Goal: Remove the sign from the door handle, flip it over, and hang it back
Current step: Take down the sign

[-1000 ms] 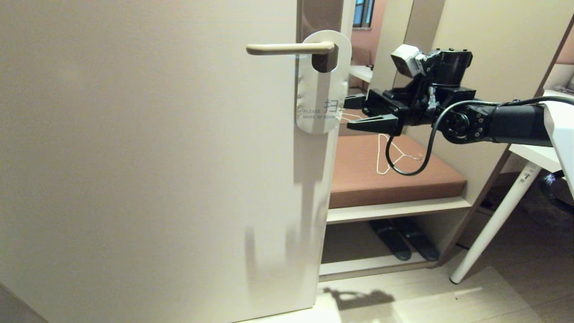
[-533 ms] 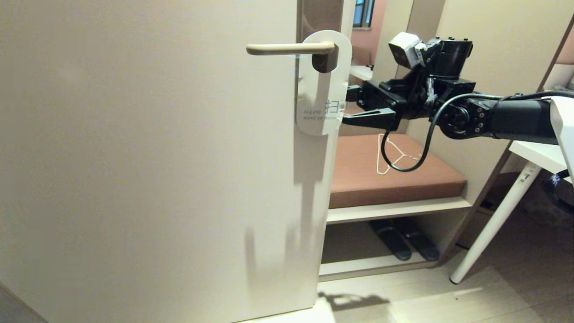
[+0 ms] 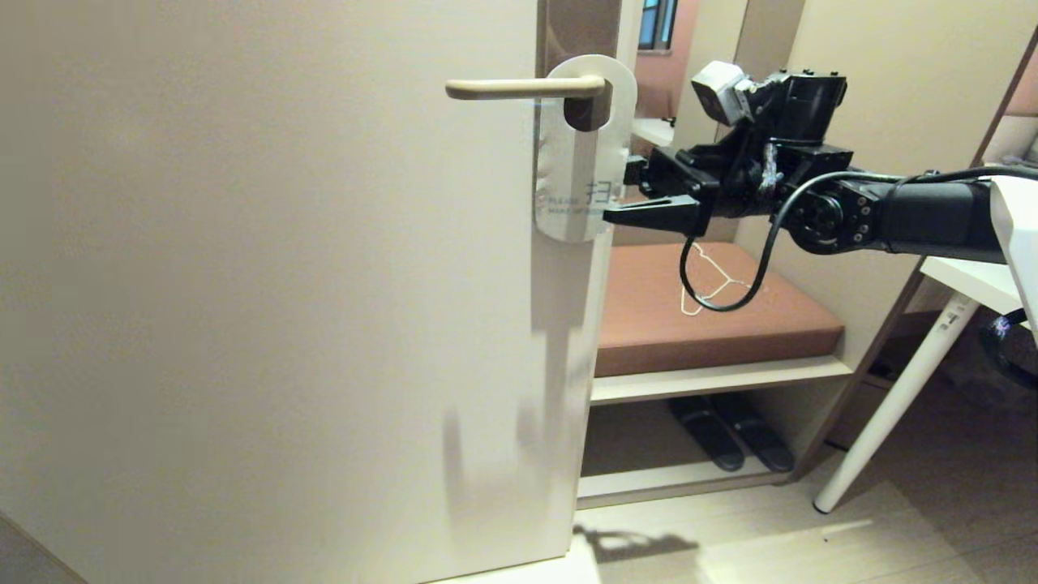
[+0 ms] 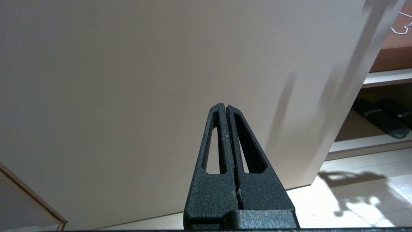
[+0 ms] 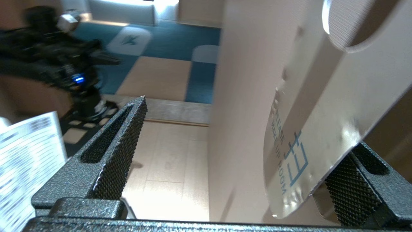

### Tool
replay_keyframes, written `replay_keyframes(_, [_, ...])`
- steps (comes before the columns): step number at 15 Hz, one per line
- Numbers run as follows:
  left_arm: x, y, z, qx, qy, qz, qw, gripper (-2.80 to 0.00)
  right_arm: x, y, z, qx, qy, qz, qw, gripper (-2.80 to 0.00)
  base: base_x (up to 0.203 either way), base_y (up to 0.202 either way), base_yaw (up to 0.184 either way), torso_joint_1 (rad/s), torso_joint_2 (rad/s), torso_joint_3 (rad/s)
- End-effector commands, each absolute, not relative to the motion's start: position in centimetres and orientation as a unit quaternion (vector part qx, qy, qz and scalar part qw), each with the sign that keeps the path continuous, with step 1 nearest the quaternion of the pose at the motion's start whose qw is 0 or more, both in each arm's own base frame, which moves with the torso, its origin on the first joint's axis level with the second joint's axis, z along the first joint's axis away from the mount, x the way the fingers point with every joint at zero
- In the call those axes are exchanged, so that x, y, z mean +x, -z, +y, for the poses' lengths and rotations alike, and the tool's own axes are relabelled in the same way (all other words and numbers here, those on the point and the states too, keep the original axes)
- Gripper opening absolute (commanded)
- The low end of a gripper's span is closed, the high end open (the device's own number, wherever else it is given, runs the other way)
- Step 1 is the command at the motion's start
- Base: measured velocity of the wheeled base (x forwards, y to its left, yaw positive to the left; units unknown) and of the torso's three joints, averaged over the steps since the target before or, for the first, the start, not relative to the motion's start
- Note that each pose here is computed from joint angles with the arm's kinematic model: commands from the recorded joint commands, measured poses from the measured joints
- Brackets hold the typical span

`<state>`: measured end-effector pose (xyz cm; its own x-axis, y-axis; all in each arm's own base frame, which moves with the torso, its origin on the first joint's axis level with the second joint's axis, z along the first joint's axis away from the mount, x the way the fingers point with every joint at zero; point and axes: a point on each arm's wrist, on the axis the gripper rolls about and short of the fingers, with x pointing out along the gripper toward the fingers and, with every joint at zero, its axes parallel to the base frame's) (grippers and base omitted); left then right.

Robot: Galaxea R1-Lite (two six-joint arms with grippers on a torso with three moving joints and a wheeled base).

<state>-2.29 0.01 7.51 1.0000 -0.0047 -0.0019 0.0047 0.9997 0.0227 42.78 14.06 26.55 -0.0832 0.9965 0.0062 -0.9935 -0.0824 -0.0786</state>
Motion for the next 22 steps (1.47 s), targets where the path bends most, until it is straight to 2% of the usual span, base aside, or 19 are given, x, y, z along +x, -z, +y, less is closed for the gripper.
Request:
replay_keyframes(1, [-2.3,-7.5,0.0,0.012,0.002,0.002,1.000,-2.80,42.9,-26.0,14.3,-0.020,-0.731,-0.024,0.682,0.00,0.000,0.000,0.000,0.000,0.00,0.000])
replay_keyframes(8, [-2.3,-7.5,0.0,0.012,0.002,0.002,1.000,-2.80,42.7,-25.8,14.2,0.027,-0.730,0.029,0.682,0.00,0.000,0.000,0.000,0.000,0.00,0.000])
replay_keyframes(21, [-2.3,-7.5,0.0,0.012,0.002,0.002,1.000,-2.80,42.5,-26.4,14.2,0.034,-0.717,0.032,0.696,0.00,0.000,0.000,0.000,0.000,0.00,0.000])
replay_keyframes(22, [-2.3,-7.5,0.0,0.012,0.002,0.002,1.000,-2.80,42.5,-26.4,14.2,0.033,-0.714,0.031,0.699,-2.80,0.000,0.000,0.000,0.000,0.00,0.000])
